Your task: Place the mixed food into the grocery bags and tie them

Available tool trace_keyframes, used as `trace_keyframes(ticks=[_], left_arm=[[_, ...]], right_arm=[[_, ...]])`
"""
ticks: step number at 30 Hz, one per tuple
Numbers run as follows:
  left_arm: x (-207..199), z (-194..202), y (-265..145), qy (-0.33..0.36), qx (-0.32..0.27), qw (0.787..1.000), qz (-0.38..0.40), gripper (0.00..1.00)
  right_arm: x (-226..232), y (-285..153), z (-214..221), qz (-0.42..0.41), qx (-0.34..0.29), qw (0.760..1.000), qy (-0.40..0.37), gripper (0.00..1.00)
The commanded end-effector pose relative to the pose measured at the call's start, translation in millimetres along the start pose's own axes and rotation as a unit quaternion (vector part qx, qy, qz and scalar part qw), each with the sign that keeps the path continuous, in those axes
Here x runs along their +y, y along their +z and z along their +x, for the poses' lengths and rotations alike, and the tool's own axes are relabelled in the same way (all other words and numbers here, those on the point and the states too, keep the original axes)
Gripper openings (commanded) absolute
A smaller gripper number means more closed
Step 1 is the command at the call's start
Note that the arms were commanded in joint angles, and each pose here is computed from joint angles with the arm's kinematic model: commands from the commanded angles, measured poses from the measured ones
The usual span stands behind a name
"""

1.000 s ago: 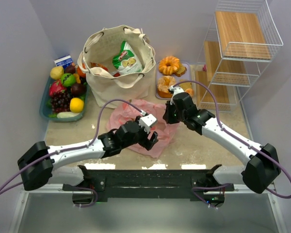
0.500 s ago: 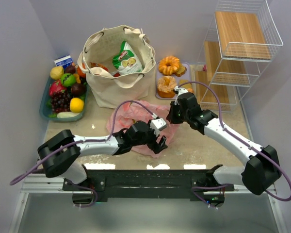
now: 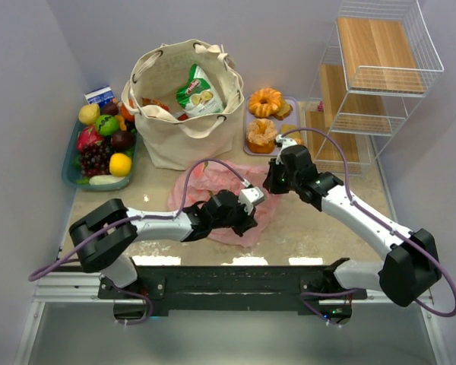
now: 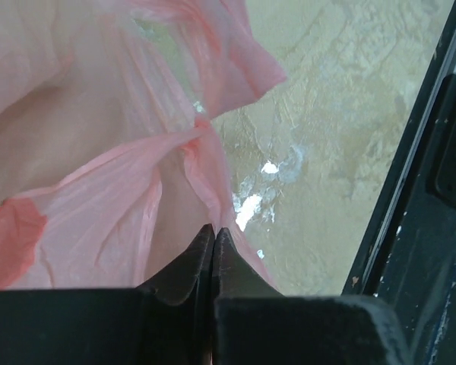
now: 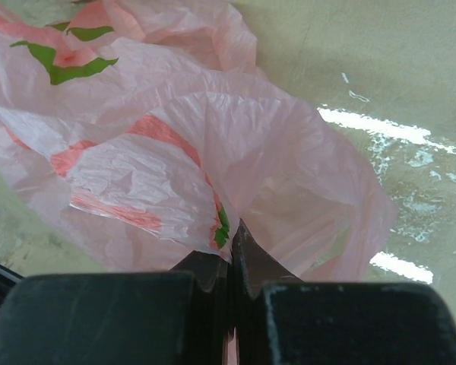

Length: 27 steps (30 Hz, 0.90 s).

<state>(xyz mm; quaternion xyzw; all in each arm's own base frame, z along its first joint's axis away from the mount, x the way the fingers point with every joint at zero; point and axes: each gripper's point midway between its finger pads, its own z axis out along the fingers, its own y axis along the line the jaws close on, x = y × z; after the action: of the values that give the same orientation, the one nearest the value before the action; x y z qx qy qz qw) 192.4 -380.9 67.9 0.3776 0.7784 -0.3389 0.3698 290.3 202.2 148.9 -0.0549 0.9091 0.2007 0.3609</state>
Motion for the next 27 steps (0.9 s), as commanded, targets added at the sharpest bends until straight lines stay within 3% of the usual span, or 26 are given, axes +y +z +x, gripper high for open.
trace_keyframes(ticks=[1,6,15,19,24,27], left_arm=[[-2,-57,-35,0.027,-0.094,0.995,-0.020,0.00],[25,-58,-84,0.024,-0.110,0.988,-0.109,0.00],[70,-77,-194,-0.003,-0.193,0.943,-0.272,0.00],[71,-102,-236,0.001,-0.259,0.921,-0.292,0.00],[73,-111,-255,0.031,-0.268,0.912,-0.310,0.00],[83,-118,-276,0.021,-0.283,0.892,-0.352,0.00]], right_arm=[[-17,-8,-15,0.023,-0.027,0.999,0.000,0.00],[-35,-10,-20,0.044,-0.033,0.998,0.007,0.00],[-69,-3,-9,0.111,-0.010,0.994,-0.001,0.00],[-65,3,4,0.092,0.019,0.996,-0.005,0.00],[-45,-2,4,0.042,0.037,0.998,-0.019,0.01],[-38,-14,-6,0.031,0.033,0.999,-0.030,0.11]])
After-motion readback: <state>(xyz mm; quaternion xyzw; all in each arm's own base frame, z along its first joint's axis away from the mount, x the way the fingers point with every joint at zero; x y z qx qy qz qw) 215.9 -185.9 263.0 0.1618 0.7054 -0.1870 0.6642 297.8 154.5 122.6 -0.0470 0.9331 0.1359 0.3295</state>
